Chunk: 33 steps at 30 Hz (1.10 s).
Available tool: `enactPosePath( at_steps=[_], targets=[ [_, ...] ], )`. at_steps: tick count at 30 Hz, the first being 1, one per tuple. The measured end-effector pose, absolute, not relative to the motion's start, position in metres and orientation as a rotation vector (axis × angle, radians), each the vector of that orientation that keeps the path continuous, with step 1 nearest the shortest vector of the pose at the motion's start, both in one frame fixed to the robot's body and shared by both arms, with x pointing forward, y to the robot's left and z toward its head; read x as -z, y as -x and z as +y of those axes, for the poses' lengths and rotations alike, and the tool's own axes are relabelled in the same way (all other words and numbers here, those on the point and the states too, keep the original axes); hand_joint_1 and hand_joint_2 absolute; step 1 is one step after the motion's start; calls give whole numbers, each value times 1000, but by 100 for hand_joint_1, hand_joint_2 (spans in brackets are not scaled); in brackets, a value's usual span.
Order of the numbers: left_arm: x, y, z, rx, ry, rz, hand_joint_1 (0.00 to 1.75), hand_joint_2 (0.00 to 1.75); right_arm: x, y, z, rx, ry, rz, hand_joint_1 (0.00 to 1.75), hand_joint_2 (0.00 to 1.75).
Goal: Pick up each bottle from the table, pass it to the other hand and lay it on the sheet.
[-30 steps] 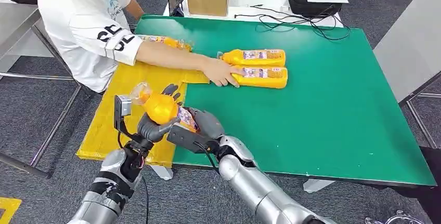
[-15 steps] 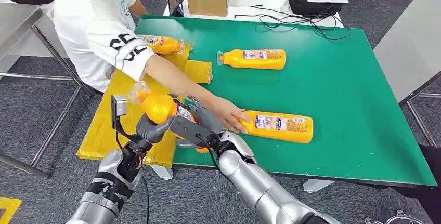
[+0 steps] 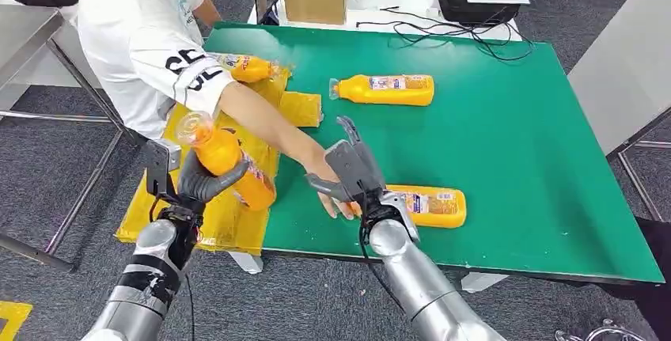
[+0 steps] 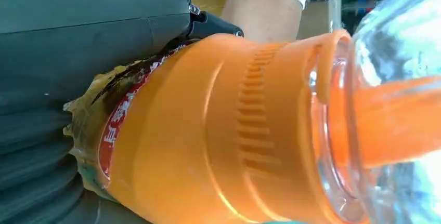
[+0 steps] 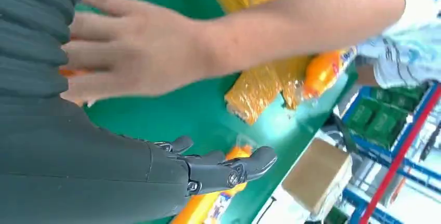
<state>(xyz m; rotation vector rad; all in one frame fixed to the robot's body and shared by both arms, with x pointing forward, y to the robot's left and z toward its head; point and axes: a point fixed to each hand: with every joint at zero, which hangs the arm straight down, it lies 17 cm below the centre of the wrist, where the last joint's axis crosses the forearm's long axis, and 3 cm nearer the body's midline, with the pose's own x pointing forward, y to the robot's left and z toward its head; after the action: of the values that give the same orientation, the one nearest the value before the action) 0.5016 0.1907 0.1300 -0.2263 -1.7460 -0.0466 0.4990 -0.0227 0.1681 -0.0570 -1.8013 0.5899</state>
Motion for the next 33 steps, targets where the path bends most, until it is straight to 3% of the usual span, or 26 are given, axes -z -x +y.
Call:
enactPosePath(
  at_steps=[12, 22, 27, 33],
  targets=[
    [-151, -522, 224, 671, -500, -1907, 175, 175, -200, -504, -70, -341, -5, -1897, 0, 175],
    [-131, -523, 234, 805, -616, -1854, 175, 175, -207, -506, -77, -315, -13, -1913, 0, 175],
    [-106, -522, 221, 1165, -815, -1766, 175, 175, -210, -505, -73, -320, -53, -1914, 0, 175],
    [-34, -514, 208, 1576, -757, -1526, 175, 175, -223, -508, -68, -336, -87, -1938, 0, 175]
  ],
)
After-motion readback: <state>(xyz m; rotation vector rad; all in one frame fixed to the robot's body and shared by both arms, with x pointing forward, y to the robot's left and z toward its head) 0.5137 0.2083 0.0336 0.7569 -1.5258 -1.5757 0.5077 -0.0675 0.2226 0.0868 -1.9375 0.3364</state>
